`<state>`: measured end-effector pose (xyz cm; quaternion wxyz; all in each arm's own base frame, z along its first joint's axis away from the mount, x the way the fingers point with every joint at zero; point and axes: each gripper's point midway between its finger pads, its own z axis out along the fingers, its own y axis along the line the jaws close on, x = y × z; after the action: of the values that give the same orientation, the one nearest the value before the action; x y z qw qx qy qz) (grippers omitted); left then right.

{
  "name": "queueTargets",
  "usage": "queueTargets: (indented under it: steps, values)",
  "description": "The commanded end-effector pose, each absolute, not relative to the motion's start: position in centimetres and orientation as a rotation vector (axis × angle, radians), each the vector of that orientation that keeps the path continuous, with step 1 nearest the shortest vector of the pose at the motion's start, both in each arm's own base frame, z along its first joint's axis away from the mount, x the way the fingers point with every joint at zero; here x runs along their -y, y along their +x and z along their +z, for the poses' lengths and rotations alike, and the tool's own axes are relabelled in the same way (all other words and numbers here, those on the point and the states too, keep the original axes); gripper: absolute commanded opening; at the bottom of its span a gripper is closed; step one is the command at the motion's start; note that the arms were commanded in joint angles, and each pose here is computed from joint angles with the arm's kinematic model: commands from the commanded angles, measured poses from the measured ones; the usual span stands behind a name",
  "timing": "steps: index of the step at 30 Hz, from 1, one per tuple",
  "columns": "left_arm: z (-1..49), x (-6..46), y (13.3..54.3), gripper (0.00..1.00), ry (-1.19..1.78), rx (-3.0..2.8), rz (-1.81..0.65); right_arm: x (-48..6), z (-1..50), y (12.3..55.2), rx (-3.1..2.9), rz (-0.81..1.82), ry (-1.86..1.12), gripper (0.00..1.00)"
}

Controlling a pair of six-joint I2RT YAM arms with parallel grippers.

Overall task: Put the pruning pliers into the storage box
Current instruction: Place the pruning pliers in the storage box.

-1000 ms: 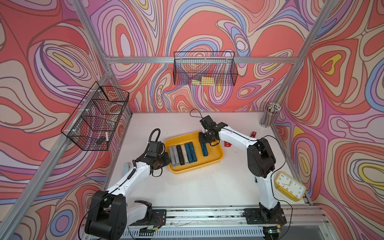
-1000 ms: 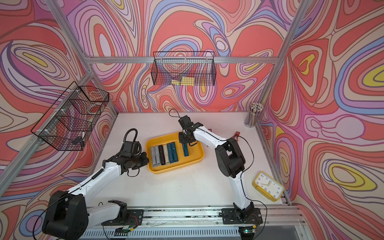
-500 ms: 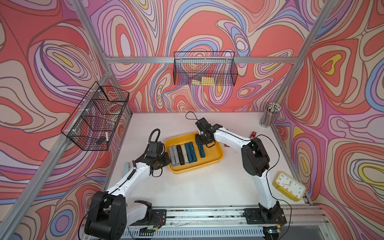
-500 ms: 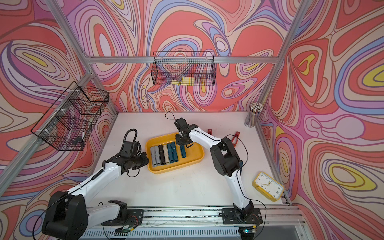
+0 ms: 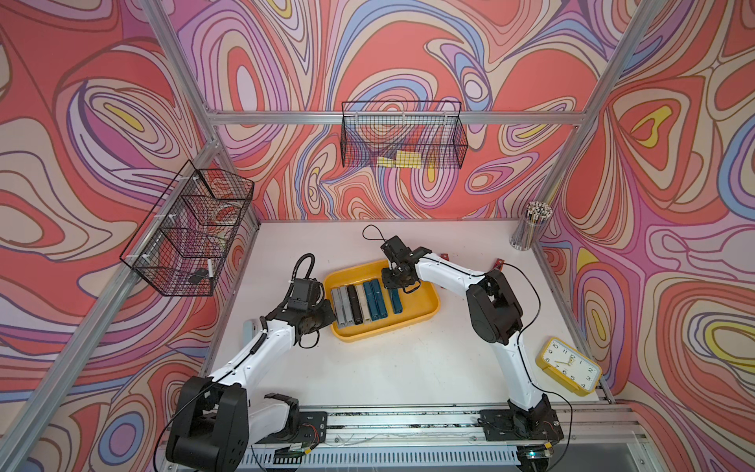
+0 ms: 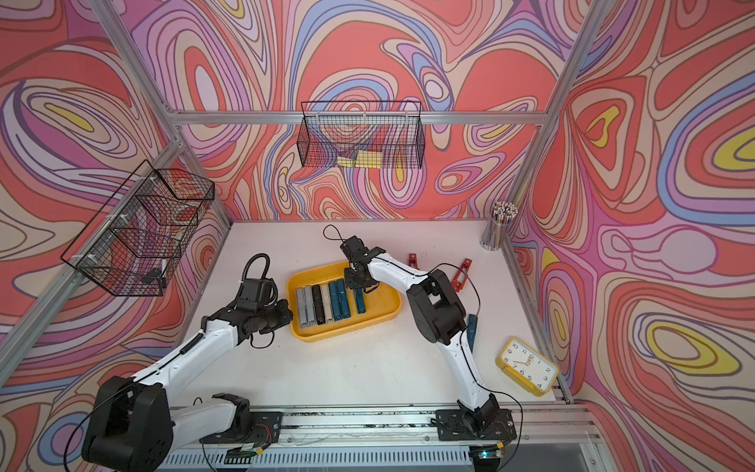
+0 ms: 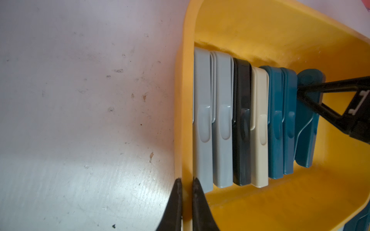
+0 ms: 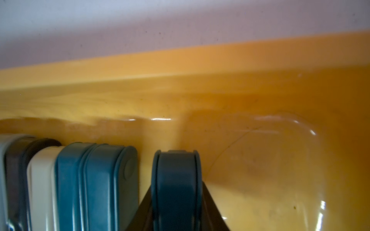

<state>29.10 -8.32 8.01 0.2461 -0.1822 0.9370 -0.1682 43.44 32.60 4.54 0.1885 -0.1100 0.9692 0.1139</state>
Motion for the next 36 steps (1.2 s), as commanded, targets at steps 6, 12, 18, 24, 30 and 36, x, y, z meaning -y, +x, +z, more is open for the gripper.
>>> queueTargets:
  steps: [6,12,18,24,30,36]
  values:
    - [7.8,8.7,28.9,0.00,-0.482,-2.547,-0.480,-33.5,4.0,43.9,-2.722,0.314,-0.303,0.00]
    - [7.8,8.7,29.0,0.00,-0.484,-2.545,-0.484,-34.1,3.1,43.5,-2.741,0.318,-0.315,0.00]
    - [7.8,8.8,29.0,0.00,-0.484,-2.543,-0.489,-34.2,3.0,43.6,-2.743,0.311,-0.320,0.00]
    - [8.0,8.7,29.0,0.00,-0.480,-2.542,-0.484,-34.1,2.3,43.3,-2.758,0.309,-0.318,0.00]
    - [8.0,8.7,29.0,0.00,-0.480,-2.540,-0.489,-34.1,2.3,43.3,-2.758,0.310,-0.319,0.07]
    - [8.1,8.7,29.0,0.00,-0.480,-2.538,-0.489,-34.2,2.3,43.3,-2.757,0.314,-0.325,0.17]
